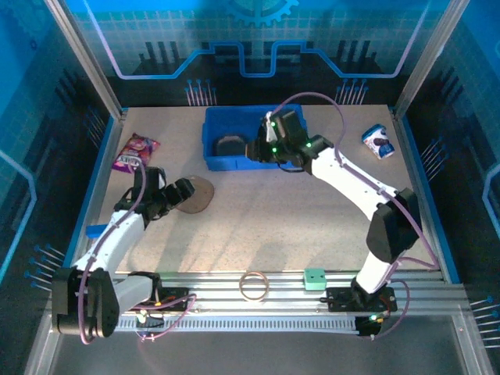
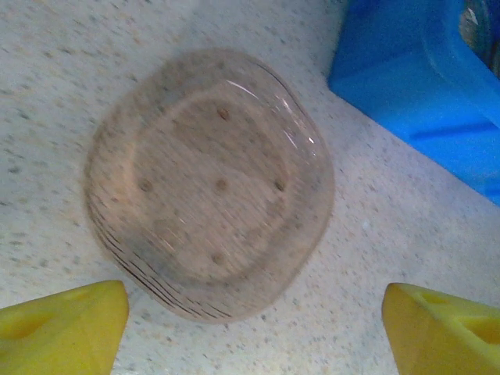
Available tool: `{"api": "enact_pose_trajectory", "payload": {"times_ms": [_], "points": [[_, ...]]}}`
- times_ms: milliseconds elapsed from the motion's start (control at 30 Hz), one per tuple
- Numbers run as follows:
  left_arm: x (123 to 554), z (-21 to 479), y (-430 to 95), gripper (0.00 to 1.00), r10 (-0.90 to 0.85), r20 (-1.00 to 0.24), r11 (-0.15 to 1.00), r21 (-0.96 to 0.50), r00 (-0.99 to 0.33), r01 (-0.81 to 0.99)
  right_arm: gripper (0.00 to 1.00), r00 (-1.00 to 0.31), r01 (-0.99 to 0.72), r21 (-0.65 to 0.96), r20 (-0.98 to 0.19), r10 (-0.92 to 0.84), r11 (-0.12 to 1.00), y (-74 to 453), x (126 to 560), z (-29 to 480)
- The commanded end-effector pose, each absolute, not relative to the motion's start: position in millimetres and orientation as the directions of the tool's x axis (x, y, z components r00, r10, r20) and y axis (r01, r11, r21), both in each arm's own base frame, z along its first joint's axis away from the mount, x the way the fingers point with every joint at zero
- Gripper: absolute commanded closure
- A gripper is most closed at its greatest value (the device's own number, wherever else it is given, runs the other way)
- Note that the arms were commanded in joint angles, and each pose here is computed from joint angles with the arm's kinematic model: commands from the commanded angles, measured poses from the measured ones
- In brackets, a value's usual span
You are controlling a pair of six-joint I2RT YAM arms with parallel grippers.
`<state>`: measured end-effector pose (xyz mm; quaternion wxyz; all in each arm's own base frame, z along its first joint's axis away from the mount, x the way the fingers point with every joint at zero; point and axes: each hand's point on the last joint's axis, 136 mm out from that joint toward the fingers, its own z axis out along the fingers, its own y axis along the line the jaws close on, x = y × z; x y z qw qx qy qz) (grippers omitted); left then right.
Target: Place the plates into the plastic bin on the countertop
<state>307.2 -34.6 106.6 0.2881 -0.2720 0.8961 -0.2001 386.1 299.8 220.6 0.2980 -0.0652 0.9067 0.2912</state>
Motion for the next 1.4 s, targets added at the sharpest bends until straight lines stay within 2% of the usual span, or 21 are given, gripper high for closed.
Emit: {"api": "enact_pose_trajectory", "payload": {"times_ms": [0, 200, 367, 467, 567, 900, 1100, 1167, 1233, 1333, 1367], "points": [[308.2, 99.9, -10.4, 0.17, -0.618, -0.403, 0.778, -0.438, -0.675, -0.450, 0.62, -0.827, -0.287, 0.511, -0.559, 0.060, 0.810, 297.6, 365.3, 209.6], [318.2, 83.4, 2.3, 0.28, -0.657, -0.360, 0.746, -0.438, -0.663, -0.501, 0.62, -0.859, -0.252, 0.515, -0.509, 0.056, 0.819, 286.2, 342.1, 181.8], [327.6, 68.2, 1.2, 0.47, -0.677, -0.321, 0.724, -0.453, -0.662, -0.521, 0.63, -0.863, -0.241, 0.507, -0.502, 0.056, 0.828, 281.8, 336.4, 173.5], [330.7, 58.2, -0.2, 0.54, -0.683, -0.294, 0.716, -0.450, -0.668, -0.534, 0.63, -0.862, -0.239, 0.497, -0.505, 0.054, 0.835, 279.8, 337.4, 172.1], [331.3, 49.4, -0.2, 0.58, -0.684, -0.274, 0.714, -0.438, -0.676, -0.546, 0.64, -0.861, -0.238, 0.493, -0.505, 0.053, 0.837, 279.3, 338.5, 172.2], [331.2, 36.7, -1.6, 0.62, -0.673, -0.241, 0.723, -0.417, -0.700, -0.551, 0.65, -0.865, -0.230, 0.491, -0.499, 0.054, 0.840, 279.4, 340.8, 169.1], [332.3, 26.7, -3.3, 0.69, -0.674, -0.219, 0.719, -0.415, -0.706, -0.557, 0.65, -0.864, -0.228, 0.483, -0.501, 0.054, 0.845, 277.4, 342.0, 168.2], [332.3, 23.9, -3.9, 0.76, -0.674, -0.212, 0.718, -0.415, -0.708, -0.559, 0.65, -0.864, -0.227, 0.484, -0.500, 0.055, 0.845, 277.3, 342.0, 168.6], [332.6, 21.5, -4.6, 0.79, -0.674, -0.206, 0.716, -0.416, -0.709, -0.560, 0.66, -0.864, -0.225, 0.485, -0.500, 0.057, 0.845, 276.6, 341.9, 168.8], [332.5, 19.8, -4.7, 1.00, -0.672, -0.204, 0.718, -0.414, -0.712, -0.559, 0.66, -0.864, -0.225, 0.485, -0.500, 0.057, 0.845, 276.4, 341.3, 170.0], [332.2, 20.0, -4.8, 1.00, -0.670, -0.203, 0.720, -0.413, -0.714, -0.558, 0.66, -0.863, -0.228, 0.486, -0.502, 0.056, 0.844, 276.5, 341.0, 171.1]]}}
